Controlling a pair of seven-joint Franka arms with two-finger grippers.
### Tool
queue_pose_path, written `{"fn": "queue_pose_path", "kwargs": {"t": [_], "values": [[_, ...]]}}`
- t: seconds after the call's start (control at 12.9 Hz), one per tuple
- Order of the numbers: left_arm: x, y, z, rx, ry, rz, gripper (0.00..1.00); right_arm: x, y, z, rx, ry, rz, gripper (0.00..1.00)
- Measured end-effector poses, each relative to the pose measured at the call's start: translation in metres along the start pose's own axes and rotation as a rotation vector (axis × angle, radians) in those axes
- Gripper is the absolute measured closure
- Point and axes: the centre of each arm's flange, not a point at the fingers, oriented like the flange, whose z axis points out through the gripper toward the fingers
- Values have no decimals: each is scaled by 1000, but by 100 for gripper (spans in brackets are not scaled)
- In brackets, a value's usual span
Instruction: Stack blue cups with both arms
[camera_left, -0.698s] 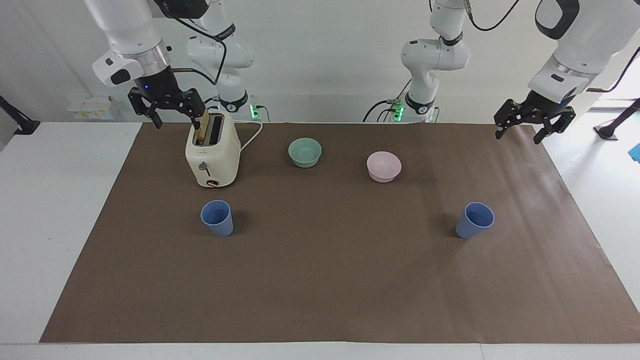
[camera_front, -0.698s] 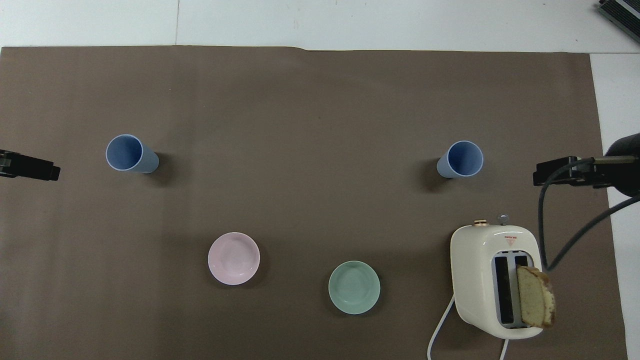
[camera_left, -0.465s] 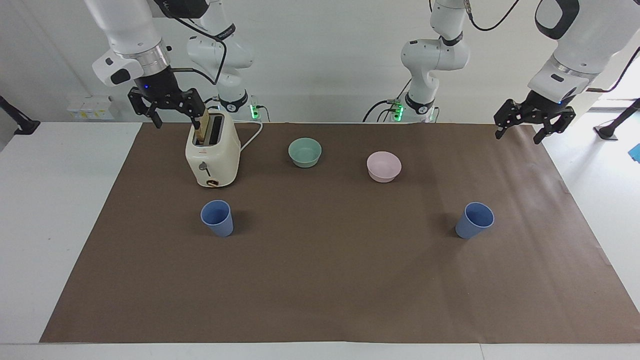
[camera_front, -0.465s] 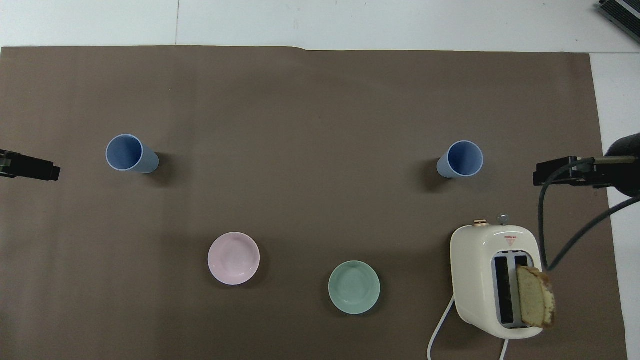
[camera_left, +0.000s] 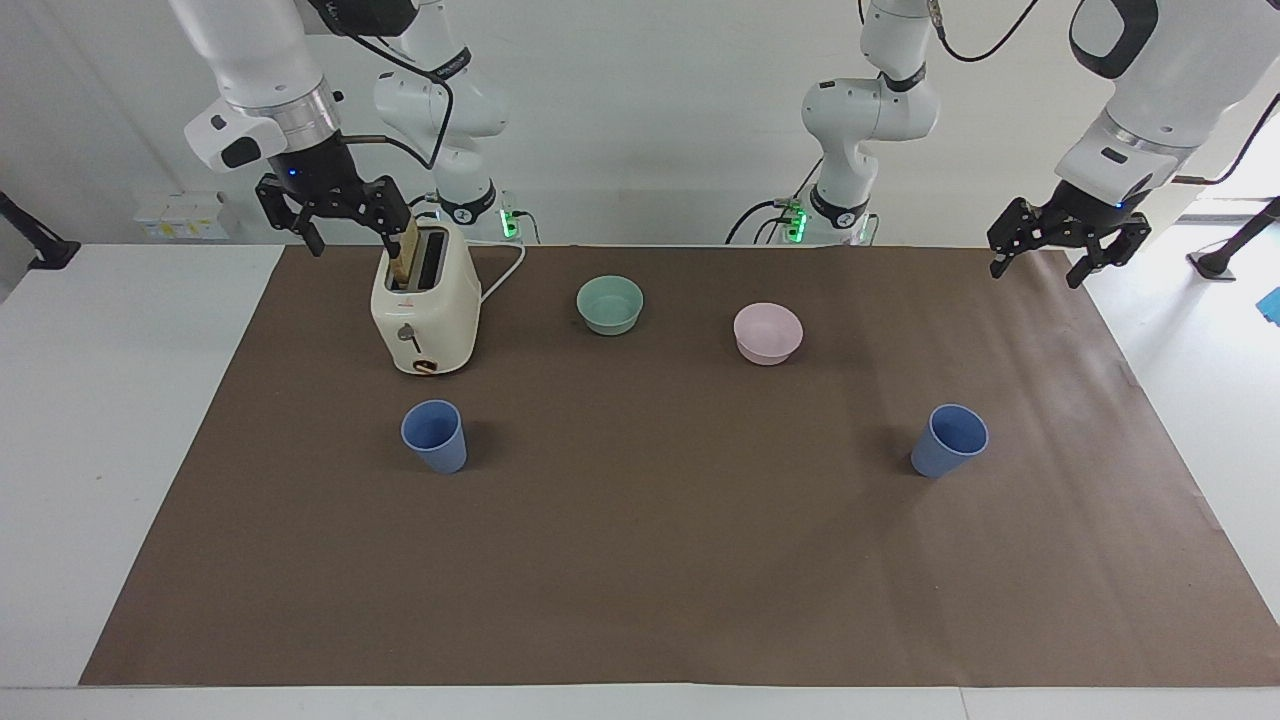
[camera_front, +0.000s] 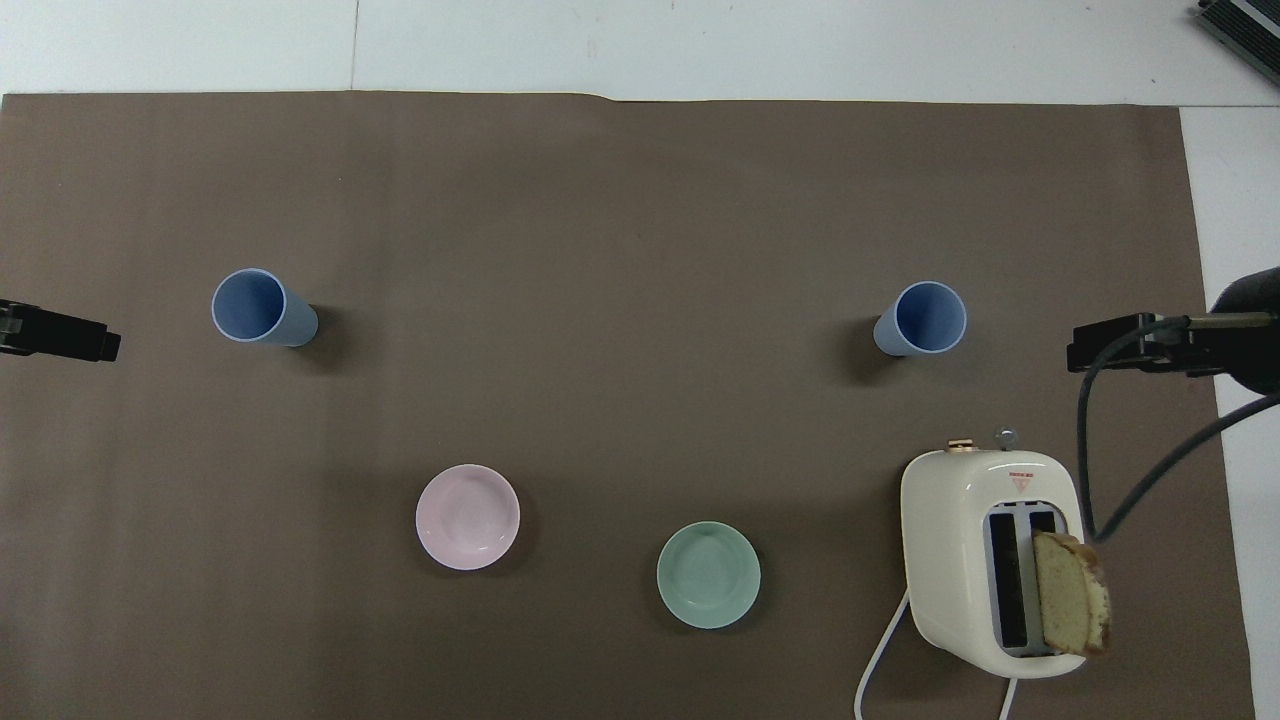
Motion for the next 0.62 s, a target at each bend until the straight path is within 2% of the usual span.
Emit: {"fn": "queue_pose_path", "kwargs": {"t": [0.23, 0.62], "values": [[-4, 0, -8, 1, 13, -1, 0, 0, 0, 0, 0, 0, 0, 0], [-18, -5, -13, -11, -29, -14, 0, 0, 0, 0, 0, 0, 0, 0]]}}
